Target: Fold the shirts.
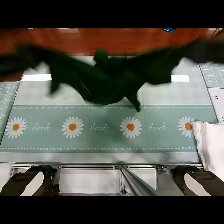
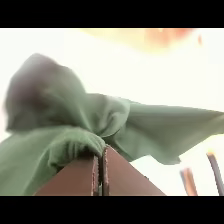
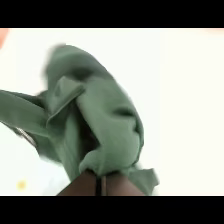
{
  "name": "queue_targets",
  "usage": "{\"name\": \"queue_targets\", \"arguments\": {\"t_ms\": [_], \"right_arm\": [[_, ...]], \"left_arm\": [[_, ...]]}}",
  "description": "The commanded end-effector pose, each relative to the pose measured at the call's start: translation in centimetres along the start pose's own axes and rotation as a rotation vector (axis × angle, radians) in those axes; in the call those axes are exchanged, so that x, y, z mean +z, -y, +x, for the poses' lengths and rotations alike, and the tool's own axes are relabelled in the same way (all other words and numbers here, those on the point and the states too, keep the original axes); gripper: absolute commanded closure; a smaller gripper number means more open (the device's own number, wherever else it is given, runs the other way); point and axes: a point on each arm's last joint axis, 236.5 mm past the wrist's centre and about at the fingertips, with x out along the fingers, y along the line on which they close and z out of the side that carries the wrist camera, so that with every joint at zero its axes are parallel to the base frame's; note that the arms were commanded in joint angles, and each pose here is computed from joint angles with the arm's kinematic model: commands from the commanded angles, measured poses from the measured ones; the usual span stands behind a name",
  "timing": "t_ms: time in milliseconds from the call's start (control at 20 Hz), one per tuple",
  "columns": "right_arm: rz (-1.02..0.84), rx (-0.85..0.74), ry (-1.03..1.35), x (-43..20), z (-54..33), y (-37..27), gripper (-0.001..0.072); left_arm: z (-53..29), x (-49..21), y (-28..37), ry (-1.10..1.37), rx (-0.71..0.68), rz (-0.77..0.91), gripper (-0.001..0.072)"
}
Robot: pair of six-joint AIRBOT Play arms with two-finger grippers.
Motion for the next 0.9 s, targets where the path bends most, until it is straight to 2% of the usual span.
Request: {"name": "queue_targets", "arguments": {"t_ms": [0,150,350,600,850], "right_arm": [[-0.202,-0.046,0.193,6.7,-9.7,-5.5,0.0692],[-0.303,-0.065,0.292,7.8,-14.9,-9.1,0.0691],[-0.331,-0.217,0.341,5.7,-20.4,-9.5,0.0691],[-0.185,-0.373,0.136,-1.9,-21.7,-5.8,0.0691],[0.055,-0.372,-0.181,-13.6,-14.7,-0.3,0.0691]], "left_arm": [[-8.0,8.7,12.4,0.272,-0.044,0.340,0.0692],[-13.6,10.4,19.2,0.408,-0.007,0.558,0.0692],[-19.5,9.7,21.3,0.516,0.195,0.680,0.0691],[-20.8,5.6,16.1,0.346,0.420,0.616,0.0691],[-15.7,0.8,5.5,0.071,0.488,0.414,0.0691]]}}
